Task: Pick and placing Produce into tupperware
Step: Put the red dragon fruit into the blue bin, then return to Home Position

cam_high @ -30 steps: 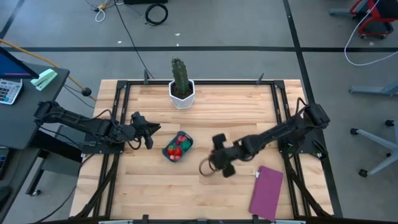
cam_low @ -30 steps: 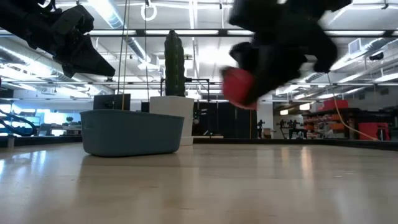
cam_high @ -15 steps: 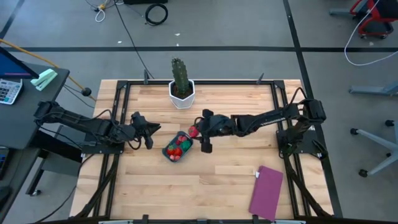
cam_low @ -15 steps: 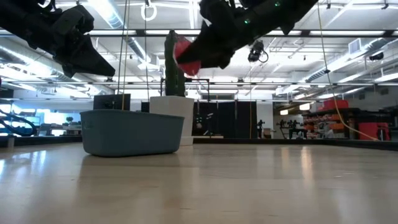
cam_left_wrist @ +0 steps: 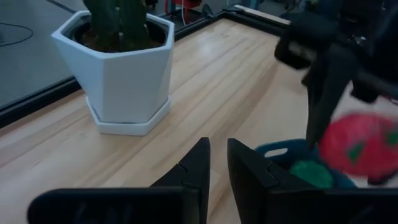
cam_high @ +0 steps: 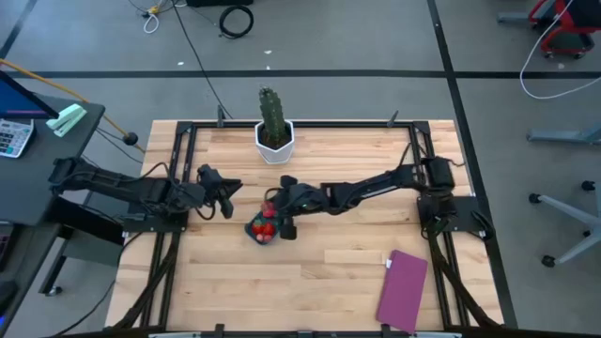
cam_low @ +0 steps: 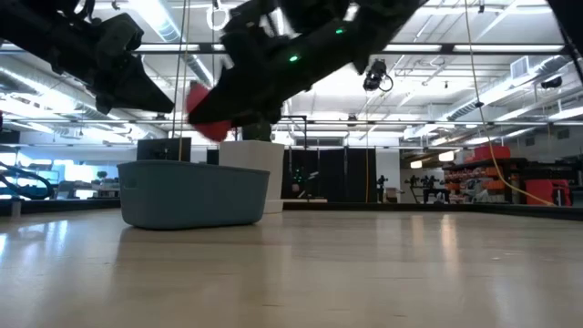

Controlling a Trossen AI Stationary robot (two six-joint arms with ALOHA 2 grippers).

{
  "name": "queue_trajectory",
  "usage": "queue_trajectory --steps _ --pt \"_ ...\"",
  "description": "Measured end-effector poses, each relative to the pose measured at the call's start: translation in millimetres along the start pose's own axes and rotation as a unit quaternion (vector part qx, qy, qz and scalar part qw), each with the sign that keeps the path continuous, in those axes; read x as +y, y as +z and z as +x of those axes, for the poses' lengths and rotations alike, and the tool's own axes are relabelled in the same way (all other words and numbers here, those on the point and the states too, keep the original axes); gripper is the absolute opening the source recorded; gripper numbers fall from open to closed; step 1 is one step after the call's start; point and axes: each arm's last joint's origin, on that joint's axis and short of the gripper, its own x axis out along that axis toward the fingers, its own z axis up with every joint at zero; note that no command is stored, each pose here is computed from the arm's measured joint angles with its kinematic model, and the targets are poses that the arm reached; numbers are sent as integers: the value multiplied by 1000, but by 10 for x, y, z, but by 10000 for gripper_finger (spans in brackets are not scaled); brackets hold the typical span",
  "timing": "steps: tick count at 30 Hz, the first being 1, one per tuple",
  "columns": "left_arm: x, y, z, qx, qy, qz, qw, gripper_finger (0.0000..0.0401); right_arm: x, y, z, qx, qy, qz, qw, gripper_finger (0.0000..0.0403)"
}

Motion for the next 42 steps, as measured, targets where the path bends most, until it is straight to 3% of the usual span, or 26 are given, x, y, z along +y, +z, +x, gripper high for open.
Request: queue_trajectory --steps 9,24,31,36,42 --pt "21 -11 8 6 9 4 1000 58 35 -49 396 74 4 -5 997 235" --pt "28 -24 8 12 12 3 1000 59 43 -121 406 104 5 -6 995 259" --pt "28 -24 8 12 12 4 1000 61 29 -33 355 89 -13 -7 996 262" --pt "30 -20 3 11 11 13 1000 62 -12 209 41 106 -32 -8 994 257" --pt "-14 234 -131 -10 -8 38 999 51 -61 545 -878 207 -36 11 978 257"
